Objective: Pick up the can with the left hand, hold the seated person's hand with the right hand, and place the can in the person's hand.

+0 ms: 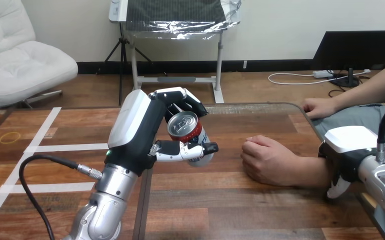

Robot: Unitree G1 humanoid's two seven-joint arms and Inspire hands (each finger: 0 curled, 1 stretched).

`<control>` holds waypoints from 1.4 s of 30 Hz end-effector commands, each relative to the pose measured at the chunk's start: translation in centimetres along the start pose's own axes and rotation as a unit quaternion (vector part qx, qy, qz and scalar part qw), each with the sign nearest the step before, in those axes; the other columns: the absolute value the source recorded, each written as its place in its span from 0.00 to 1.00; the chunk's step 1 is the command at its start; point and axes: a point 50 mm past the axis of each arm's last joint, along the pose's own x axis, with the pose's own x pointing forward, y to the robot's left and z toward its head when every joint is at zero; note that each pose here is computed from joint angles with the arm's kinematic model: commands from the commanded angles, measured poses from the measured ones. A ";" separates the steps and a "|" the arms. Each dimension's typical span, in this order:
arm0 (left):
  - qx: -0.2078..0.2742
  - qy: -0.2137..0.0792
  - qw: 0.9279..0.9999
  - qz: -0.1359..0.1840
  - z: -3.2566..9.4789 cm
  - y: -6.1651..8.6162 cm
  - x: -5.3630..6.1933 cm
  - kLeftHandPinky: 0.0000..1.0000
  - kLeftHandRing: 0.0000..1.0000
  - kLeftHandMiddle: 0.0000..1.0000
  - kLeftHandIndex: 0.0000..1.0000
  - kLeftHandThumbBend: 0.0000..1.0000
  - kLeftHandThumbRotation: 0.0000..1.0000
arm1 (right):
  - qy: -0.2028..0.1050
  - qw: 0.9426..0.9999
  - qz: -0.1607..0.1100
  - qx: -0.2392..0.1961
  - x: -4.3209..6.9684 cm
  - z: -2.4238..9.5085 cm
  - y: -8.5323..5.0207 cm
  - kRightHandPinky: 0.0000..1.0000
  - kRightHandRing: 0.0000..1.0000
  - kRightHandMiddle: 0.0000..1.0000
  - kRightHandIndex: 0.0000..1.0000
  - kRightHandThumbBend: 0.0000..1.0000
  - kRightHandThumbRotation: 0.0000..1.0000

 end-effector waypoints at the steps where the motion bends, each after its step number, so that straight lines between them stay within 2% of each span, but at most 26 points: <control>1: 0.002 -0.044 0.998 0.036 1.4 1.7 1.7 0.34 0.38 0.44 0.47 0.68 0.00 | -0.006 0.999 -0.022 0.029 0.5 0.3 -1.1 0.15 0.23 0.35 0.50 0.73 0.00; 12: 0.001 -0.046 0.998 0.035 1.4 1.6 1.8 0.34 0.38 0.44 0.47 0.68 0.00 | -0.019 0.998 -0.038 0.035 0.2 0.1 -1.0 0.17 0.26 0.37 0.47 0.76 0.00; 20: 0.003 -0.044 0.998 0.033 1.4 1.5 1.9 0.34 0.38 0.43 0.47 0.68 0.00 | -0.023 0.997 -0.048 0.049 -0.1 -0.1 -1.3 0.16 0.25 0.36 0.46 0.77 0.00; 35: 0.000 -0.037 0.999 0.026 1.1 1.4 2.2 0.36 0.39 0.44 0.48 0.66 0.00 | -0.027 0.995 -0.070 0.067 -1.0 -0.4 -2.6 0.17 0.24 0.36 0.48 0.75 0.00; 42: 0.004 -0.034 0.999 0.023 1.0 1.2 2.6 0.35 0.38 0.44 0.48 0.66 0.00 | -0.027 0.992 -0.094 0.078 -1.5 -0.5 -3.2 0.16 0.23 0.34 0.48 0.76 0.00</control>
